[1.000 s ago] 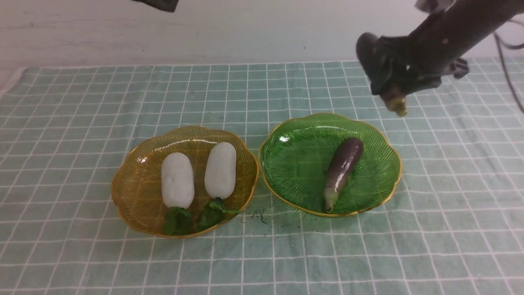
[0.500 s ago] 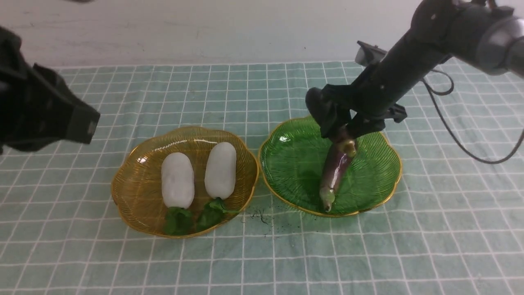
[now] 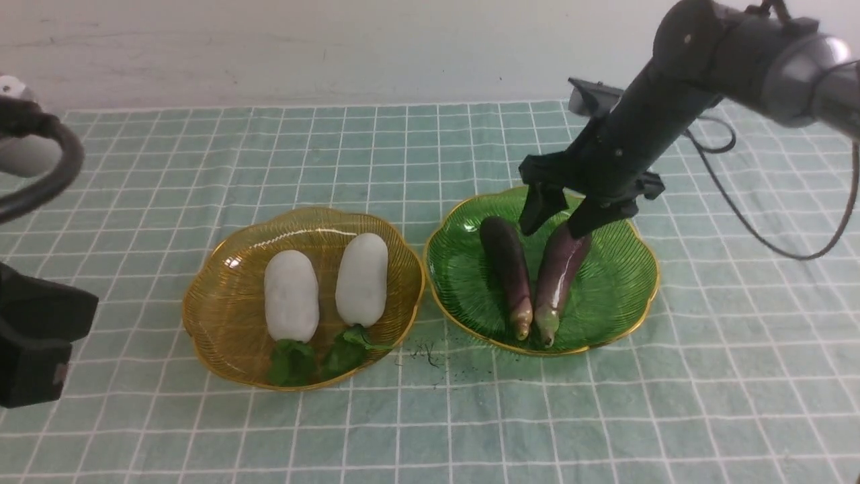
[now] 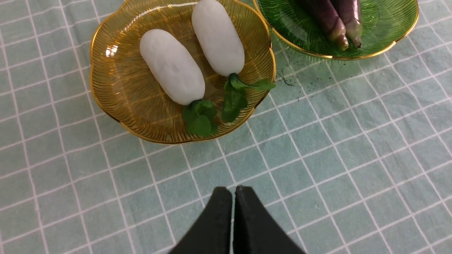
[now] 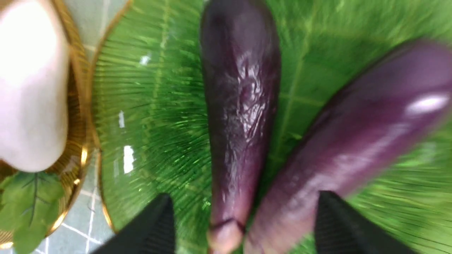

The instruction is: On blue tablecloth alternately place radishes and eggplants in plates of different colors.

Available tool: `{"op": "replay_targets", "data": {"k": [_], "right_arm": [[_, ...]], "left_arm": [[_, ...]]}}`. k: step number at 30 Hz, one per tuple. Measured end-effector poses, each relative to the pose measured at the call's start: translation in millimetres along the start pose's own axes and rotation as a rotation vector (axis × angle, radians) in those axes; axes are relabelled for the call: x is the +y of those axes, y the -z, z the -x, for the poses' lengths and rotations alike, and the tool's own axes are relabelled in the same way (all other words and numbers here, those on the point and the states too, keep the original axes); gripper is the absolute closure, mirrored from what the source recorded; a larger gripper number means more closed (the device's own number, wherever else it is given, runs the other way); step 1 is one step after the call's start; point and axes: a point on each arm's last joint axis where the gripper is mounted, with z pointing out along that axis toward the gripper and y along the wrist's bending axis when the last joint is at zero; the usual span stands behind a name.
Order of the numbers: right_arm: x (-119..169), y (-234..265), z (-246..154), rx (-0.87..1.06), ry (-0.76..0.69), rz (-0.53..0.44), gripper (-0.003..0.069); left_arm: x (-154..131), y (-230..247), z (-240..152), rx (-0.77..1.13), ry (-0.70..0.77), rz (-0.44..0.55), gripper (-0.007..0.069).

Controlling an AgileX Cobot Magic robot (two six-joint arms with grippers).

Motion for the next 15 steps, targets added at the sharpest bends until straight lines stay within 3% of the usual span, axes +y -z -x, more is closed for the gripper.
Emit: {"op": "replay_targets", "data": {"k": [2,3,4,5,7,8,9,10,13,15], "right_arm": [[15,54,-2,-0.107,0.054,-0.029,0.0385],[16,59,-2,-0.118,0.059,-0.031,0.0385],[34,116,-13,-0.219,0.100,-0.044,0.0526],[41,140,-20,-0.280,0.121,-0.042,0.0573],[49,165,-29,-0.329,0.138,-0.043,0.0615],[66,222,-57,-0.450,0.181,-0.042,0.0655],[70,234,-64,-0.477,0.191,-0.043,0.0657],[82,283,-105,-0.587,0.231,-0.053,0.0669],[89,321,-156,-0.720,0.274,-0.070,0.0672],[90,347,-215,-0.920,0.307,-0.088,0.0673]], "left_arm": [[0,3,-1,-0.009,0.001,-0.001,0.0633],[0,3,-1,-0.010,0.001,-0.001,0.0633],[0,5,-3,-0.017,0.001,-0.001,0.0633],[0,5,-5,-0.018,0.001,-0.001,0.0633],[0,6,-8,-0.018,0.001,-0.001,0.0633],[1,4,-11,-0.011,0.001,-0.001,0.0633],[1,4,-12,-0.009,0.001,-0.001,0.0633],[1,-1,-18,0.009,0.006,0.001,0.0633],[2,-10,-25,0.027,0.008,0.002,0.0633],[2,-16,-28,0.018,0.013,0.001,0.0633]]}}
